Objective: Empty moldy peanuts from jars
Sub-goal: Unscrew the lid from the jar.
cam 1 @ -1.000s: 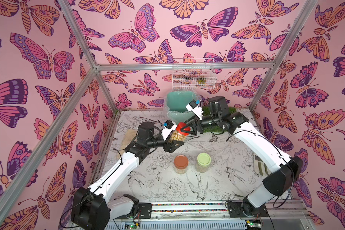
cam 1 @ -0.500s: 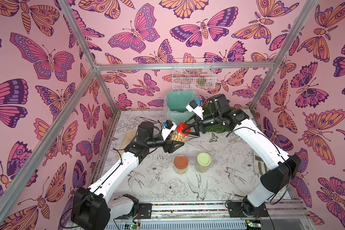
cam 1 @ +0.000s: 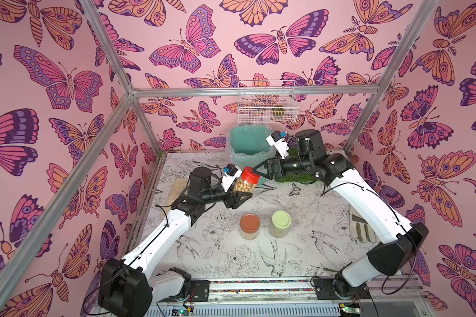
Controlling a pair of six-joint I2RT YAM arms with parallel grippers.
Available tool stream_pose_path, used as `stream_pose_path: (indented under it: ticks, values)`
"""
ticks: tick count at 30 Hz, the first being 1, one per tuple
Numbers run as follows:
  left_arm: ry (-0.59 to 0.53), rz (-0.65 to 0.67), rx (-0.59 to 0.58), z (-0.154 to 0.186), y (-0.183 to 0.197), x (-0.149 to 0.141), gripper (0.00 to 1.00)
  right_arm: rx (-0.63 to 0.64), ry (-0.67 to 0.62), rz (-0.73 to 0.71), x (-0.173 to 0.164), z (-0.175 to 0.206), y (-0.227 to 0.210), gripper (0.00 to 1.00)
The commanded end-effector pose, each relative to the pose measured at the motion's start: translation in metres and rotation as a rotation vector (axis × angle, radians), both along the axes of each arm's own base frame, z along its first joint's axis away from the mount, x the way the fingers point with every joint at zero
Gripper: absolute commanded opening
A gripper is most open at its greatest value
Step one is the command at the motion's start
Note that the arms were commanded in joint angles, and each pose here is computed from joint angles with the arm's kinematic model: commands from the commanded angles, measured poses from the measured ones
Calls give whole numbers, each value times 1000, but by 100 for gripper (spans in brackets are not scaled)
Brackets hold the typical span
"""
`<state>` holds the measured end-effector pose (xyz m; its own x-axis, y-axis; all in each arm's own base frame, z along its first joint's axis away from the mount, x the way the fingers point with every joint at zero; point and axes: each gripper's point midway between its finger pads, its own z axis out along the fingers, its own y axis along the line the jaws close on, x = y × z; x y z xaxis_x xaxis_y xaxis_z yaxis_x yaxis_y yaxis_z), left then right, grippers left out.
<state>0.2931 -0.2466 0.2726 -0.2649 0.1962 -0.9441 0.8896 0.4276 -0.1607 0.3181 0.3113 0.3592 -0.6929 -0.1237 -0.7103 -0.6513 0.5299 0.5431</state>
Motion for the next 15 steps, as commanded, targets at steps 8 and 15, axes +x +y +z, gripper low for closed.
stream_pose_path:
  ticks: [8,15]
  values:
    - [-32,15,-1,6,5,-1,0,-77,85,-194,-2,-6,-6,99]
    - [-21,7,8,1,3,-1,0,-15,77,-119,-14,11,13,99]
